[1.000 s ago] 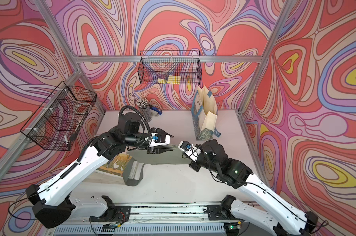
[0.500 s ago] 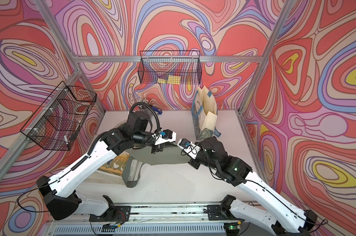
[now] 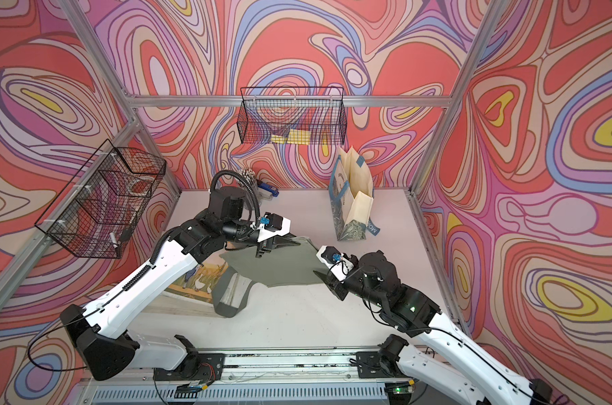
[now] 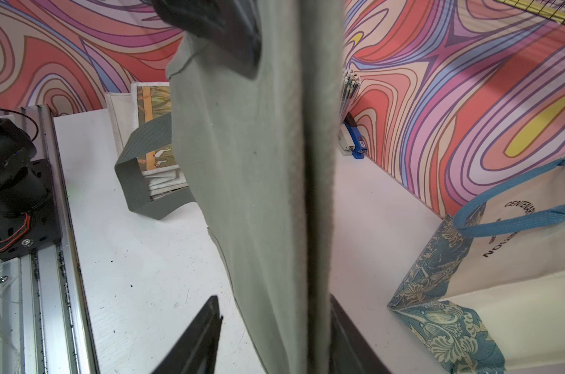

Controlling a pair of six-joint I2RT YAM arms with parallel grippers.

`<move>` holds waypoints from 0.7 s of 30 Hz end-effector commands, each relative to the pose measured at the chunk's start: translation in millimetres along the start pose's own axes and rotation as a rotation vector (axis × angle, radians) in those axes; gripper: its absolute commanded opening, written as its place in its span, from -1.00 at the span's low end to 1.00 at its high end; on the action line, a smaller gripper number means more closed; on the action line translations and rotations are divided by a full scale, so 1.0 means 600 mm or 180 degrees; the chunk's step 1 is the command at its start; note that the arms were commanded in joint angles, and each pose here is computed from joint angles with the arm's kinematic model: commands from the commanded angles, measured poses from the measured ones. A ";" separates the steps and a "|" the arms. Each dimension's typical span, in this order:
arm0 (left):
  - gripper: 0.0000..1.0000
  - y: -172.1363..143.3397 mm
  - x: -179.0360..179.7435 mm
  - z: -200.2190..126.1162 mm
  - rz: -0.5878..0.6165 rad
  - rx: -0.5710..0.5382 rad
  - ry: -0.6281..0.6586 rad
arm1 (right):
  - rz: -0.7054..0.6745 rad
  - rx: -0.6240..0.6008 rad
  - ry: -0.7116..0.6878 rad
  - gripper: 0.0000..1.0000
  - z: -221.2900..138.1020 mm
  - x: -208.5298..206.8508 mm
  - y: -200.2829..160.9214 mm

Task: Put away the canvas bag
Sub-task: Press the canvas bag.

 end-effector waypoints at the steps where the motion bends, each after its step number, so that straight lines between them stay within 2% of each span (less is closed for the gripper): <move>1: -1.00 0.072 -0.010 -0.029 0.0475 -0.0477 -0.0074 | 0.0124 -0.0004 0.0010 0.05 0.007 0.002 -0.010; 8: -1.00 0.082 0.005 -0.054 0.0526 -0.0542 0.0092 | 0.0167 0.0091 -0.0110 -0.15 0.002 -0.001 -0.031; 13: -1.00 0.088 0.018 -0.059 0.0499 -0.0619 0.0134 | 0.0187 0.0174 -0.0173 -0.51 0.003 0.001 -0.047; 16: -1.00 0.096 0.029 -0.058 0.0559 -0.0670 0.0197 | 0.0159 0.0225 -0.0165 -0.80 0.008 0.000 -0.048; 17: -1.00 0.095 0.033 -0.057 0.0551 -0.0665 0.0215 | 0.0131 0.0240 -0.0167 -0.95 0.010 -0.001 -0.047; 21: -1.00 0.092 0.059 -0.051 0.0451 -0.0603 0.0521 | -0.0012 0.0347 -0.0412 -1.00 0.011 -0.019 -0.034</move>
Point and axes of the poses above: each gripper's point midway between its finger pads, its own z axis out along the fingers, its own x axis along the line the jaws close on, y = z × x, the point moved 9 cm from there along -z, back along the fingers, and after that the axes turned 8 degrees about -z, right-handed, at the moved point
